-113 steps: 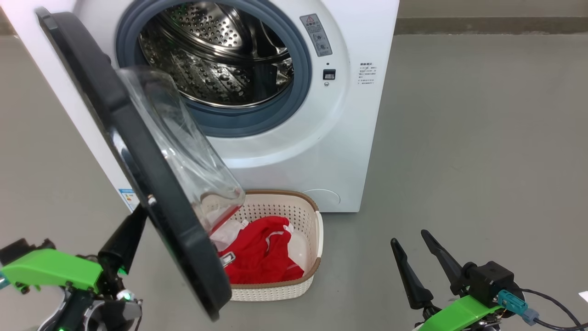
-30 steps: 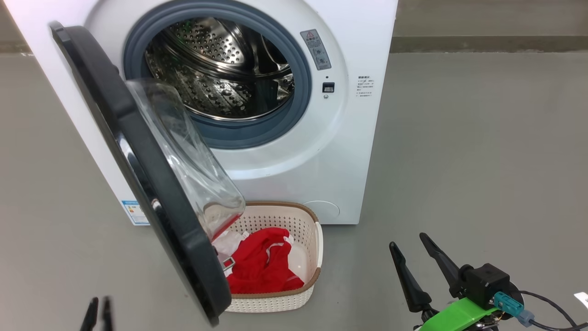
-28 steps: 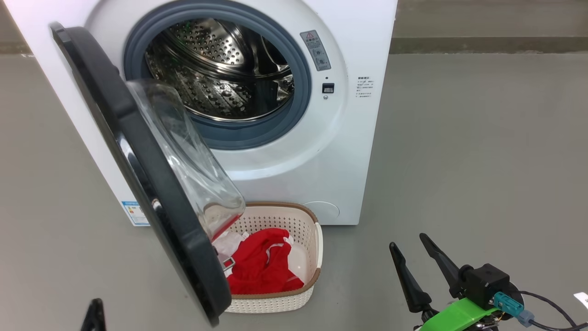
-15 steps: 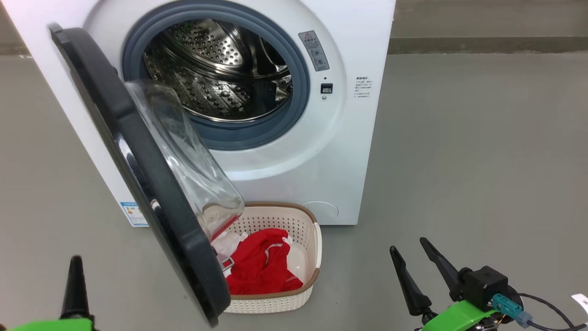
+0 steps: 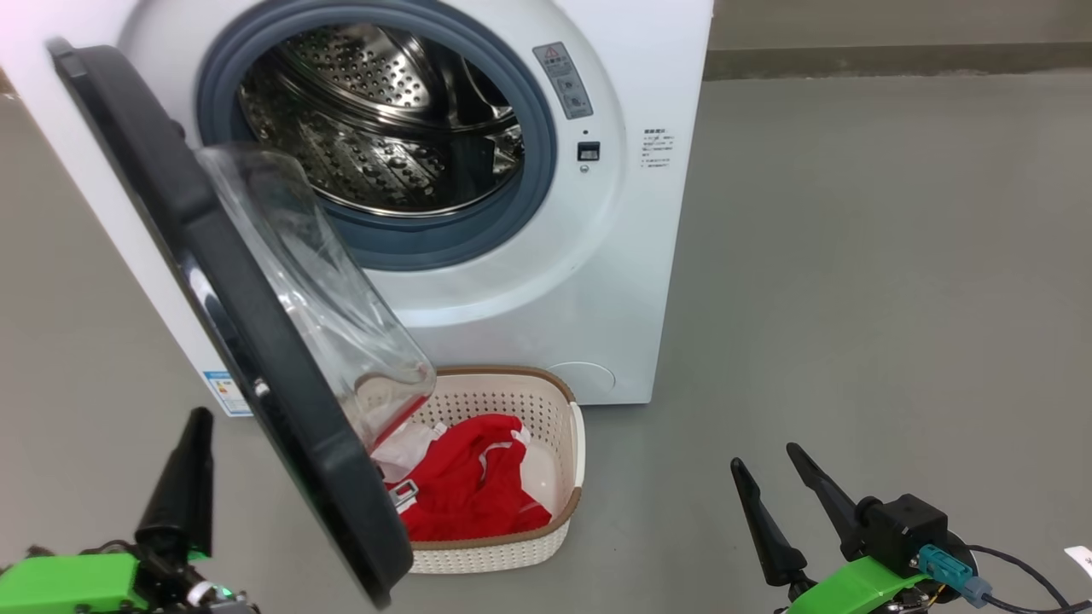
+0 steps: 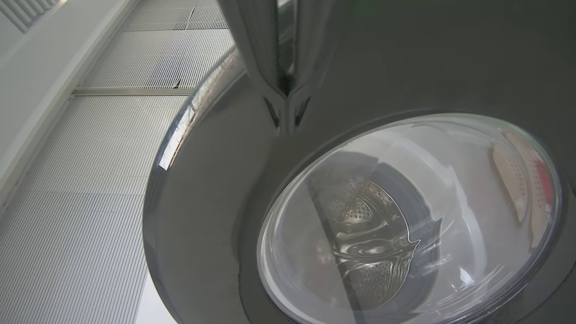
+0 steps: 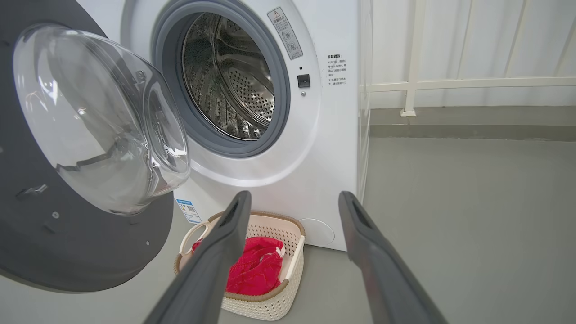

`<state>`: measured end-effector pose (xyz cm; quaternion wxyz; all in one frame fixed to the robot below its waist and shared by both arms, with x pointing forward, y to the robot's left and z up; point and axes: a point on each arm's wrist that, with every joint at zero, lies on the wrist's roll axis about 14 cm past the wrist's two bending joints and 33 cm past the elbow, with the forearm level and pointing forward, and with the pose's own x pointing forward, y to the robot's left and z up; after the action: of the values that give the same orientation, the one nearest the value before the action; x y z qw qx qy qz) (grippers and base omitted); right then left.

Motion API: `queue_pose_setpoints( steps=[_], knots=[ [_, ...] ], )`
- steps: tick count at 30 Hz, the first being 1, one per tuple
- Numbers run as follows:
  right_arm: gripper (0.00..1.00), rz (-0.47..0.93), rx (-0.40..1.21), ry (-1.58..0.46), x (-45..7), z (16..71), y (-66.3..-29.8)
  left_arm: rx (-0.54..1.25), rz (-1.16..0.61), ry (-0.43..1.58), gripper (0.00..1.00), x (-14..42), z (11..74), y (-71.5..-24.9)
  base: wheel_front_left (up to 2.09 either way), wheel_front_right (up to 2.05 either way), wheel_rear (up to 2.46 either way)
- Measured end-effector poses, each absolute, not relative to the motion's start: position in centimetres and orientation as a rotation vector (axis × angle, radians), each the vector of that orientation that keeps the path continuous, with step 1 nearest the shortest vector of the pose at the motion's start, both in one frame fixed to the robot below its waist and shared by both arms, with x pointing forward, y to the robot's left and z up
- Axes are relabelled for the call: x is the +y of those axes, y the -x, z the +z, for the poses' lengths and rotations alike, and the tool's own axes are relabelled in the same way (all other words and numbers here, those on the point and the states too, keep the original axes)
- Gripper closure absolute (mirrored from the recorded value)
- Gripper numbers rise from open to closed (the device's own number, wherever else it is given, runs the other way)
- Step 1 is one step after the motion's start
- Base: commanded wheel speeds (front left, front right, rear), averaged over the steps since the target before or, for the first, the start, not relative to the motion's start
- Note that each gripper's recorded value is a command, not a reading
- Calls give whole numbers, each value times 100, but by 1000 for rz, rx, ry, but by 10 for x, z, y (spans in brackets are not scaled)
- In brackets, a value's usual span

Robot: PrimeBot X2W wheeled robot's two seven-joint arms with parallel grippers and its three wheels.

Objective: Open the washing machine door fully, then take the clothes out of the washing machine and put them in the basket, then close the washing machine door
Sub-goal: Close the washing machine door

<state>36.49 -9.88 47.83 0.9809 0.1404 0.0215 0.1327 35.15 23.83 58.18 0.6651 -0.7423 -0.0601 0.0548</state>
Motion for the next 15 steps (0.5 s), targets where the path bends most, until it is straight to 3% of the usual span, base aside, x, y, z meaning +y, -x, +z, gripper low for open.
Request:
queue_pose_setpoints(
  steps=[15],
  knots=[
    [0,186,66,-271,-125,467,-361,19,-55,1721,100,174,587,-383,0,0,0]
  ],
)
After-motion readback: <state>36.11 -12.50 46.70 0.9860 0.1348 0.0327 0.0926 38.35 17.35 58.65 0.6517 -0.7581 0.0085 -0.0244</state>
